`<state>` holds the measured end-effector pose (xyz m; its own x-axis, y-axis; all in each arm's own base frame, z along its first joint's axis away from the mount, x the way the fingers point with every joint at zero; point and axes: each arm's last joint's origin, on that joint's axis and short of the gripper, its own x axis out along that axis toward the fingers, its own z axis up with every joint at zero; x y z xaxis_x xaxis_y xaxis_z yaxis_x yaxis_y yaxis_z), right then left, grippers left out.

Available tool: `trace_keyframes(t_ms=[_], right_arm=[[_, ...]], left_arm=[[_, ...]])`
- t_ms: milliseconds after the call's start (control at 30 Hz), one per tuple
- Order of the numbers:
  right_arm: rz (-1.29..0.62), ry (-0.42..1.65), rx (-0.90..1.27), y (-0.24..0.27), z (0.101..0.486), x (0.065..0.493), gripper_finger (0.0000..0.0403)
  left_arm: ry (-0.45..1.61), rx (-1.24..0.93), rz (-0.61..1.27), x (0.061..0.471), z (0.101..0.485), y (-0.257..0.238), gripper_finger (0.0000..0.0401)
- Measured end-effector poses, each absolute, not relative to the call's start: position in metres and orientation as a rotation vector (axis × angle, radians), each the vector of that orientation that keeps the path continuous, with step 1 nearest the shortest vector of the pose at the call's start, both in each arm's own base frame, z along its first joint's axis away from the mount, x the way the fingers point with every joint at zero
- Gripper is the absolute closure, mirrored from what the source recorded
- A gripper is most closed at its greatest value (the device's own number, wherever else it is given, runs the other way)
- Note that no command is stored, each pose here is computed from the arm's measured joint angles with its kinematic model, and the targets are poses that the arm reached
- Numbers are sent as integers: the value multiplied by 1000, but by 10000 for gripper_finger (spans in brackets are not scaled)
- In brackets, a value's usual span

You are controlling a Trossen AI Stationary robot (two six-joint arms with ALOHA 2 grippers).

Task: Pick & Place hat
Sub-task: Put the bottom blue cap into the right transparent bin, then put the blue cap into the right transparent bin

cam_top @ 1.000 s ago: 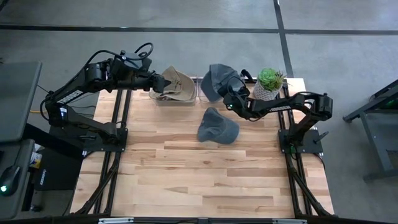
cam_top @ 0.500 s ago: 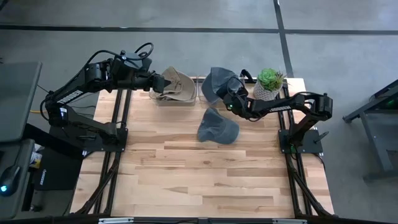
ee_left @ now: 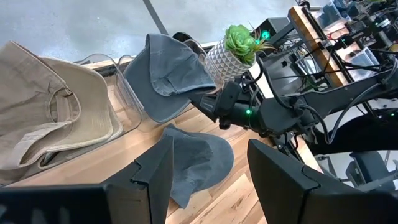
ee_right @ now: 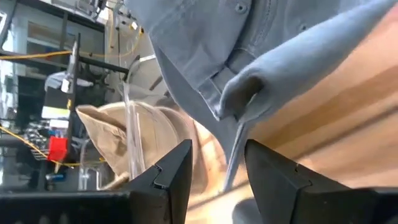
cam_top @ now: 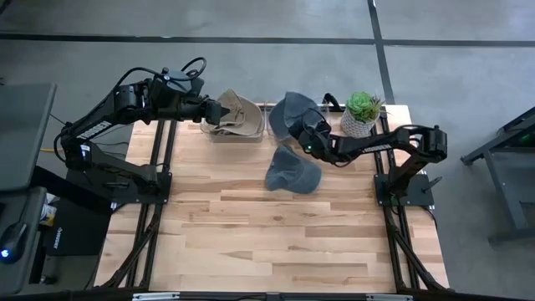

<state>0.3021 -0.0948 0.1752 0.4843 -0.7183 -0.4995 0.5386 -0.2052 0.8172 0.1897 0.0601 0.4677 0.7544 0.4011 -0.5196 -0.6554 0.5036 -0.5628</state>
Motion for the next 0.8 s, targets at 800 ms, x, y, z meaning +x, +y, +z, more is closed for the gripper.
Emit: trace_keyframes(t_ms=[800], right_arm=[[-1036, -65, 1127, -64, 212, 293, 260]], left_arm=[[347, -823, 647, 190, 468, 60, 217]])
